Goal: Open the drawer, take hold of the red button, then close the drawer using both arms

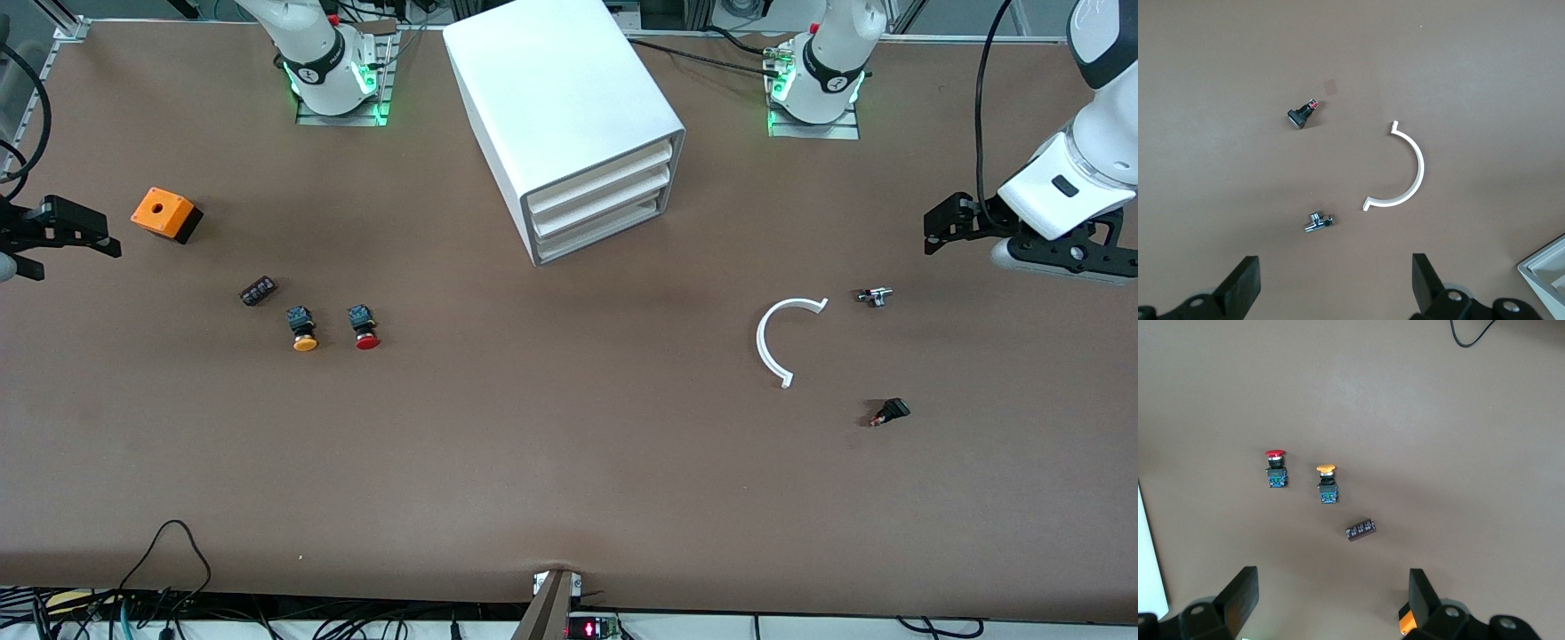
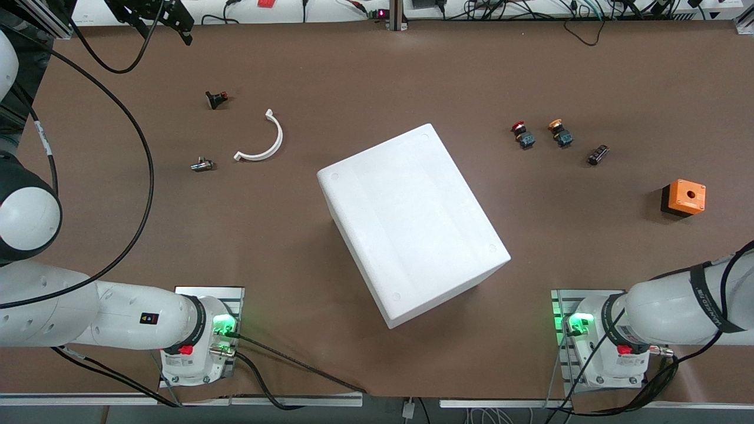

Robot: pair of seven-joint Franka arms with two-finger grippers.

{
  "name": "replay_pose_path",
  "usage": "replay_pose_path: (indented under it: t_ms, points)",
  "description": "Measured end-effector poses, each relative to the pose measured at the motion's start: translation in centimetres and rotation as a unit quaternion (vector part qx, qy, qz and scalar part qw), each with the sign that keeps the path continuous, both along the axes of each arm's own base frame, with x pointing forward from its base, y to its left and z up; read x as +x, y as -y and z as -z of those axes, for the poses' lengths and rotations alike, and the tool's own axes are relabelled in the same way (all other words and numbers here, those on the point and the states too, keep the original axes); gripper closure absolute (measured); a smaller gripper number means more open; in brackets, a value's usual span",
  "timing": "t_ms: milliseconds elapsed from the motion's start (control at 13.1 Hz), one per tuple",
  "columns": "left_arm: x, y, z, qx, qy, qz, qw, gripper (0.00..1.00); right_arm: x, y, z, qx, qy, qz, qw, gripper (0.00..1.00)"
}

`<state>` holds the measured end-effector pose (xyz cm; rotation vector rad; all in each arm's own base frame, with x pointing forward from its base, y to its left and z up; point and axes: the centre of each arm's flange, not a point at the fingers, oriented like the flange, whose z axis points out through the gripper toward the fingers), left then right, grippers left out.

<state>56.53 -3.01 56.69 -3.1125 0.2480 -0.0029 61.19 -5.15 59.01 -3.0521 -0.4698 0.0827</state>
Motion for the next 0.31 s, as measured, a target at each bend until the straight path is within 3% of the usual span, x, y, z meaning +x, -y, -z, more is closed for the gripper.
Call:
replay_pose_path:
  t_ms: [305]
  points:
    - [0.01, 0.00, -0.03, 0.000, 0.000, 0.000, 1.000, 0.00, 0.01, -0.19, -0.03, 0.000, 0.000, -0.002, 1.000, 0.00]
